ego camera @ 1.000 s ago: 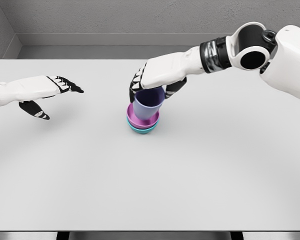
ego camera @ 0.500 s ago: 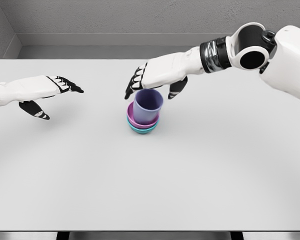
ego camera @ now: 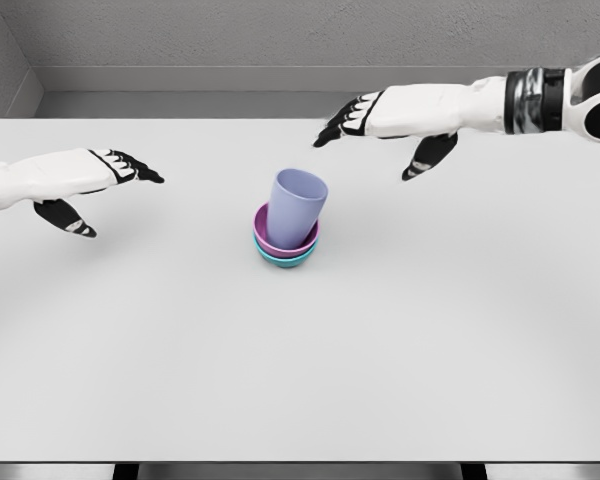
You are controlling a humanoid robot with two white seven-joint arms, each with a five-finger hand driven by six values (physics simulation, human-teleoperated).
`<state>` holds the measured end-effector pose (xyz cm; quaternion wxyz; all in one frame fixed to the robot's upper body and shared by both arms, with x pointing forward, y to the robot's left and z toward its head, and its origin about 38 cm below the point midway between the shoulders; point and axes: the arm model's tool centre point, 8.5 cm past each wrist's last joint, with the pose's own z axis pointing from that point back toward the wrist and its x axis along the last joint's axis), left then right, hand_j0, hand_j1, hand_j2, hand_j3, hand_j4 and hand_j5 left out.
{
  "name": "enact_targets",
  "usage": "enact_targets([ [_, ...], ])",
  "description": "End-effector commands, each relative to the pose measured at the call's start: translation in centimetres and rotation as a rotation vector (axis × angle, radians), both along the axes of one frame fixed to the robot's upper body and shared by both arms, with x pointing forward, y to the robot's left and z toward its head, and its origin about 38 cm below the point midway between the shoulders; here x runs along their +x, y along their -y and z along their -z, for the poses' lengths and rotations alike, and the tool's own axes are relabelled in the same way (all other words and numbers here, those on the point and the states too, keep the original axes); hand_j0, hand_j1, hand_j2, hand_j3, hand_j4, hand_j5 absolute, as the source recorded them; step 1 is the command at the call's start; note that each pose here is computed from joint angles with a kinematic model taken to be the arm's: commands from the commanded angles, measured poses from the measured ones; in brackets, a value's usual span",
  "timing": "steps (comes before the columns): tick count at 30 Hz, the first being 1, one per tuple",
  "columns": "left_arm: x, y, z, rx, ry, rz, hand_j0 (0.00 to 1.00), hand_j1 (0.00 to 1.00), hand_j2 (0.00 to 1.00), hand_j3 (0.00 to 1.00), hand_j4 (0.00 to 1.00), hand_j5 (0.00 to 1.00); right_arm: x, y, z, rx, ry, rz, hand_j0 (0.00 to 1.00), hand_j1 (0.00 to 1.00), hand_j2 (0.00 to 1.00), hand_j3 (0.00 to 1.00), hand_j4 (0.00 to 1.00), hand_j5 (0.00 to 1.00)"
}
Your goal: Stacking bowl and cup with both arms
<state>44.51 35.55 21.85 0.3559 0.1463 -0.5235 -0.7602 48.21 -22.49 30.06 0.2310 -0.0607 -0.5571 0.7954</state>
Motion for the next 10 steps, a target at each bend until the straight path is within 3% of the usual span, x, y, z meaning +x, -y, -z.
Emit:
enact_targets([
  [1, 0.3, -0.9, 0.4, -0.004, -0.014, -0.032, 1.00, 1.00, 1.00, 1.00, 1.00, 1.00, 0.4, 5.8, -1.9, 0.040, 0.003, 0.135, 1.00, 1.00, 1.00, 1.00, 1.00, 1.00],
  [4, 0.4, -1.3, 0.7, -0.002, -0.022, -0.046, 1.00, 1.00, 1.00, 1.00, 1.00, 1.00, 1.4, 11.4, -0.2, 0.107, -0.071, 0.301, 1.00, 1.00, 1.00, 1.00, 1.00, 1.00],
  [7, 0.4, -1.2, 0.8, -0.002, -0.024, -0.046, 1.00, 1.00, 1.00, 1.00, 1.00, 1.00, 1.0, 14.0, 0.5, 0.110, -0.094, 0.363, 1.00, 1.00, 1.00, 1.00, 1.00, 1.00],
  [10, 0.5, -0.8, 0.9, -0.010, -0.025, -0.040, 1.00, 1.00, 1.00, 1.00, 1.00, 1.00, 0.9, 14.4, 1.2, 0.110, -0.110, 0.375, 1.00, 1.00, 1.00, 1.00, 1.00, 1.00],
])
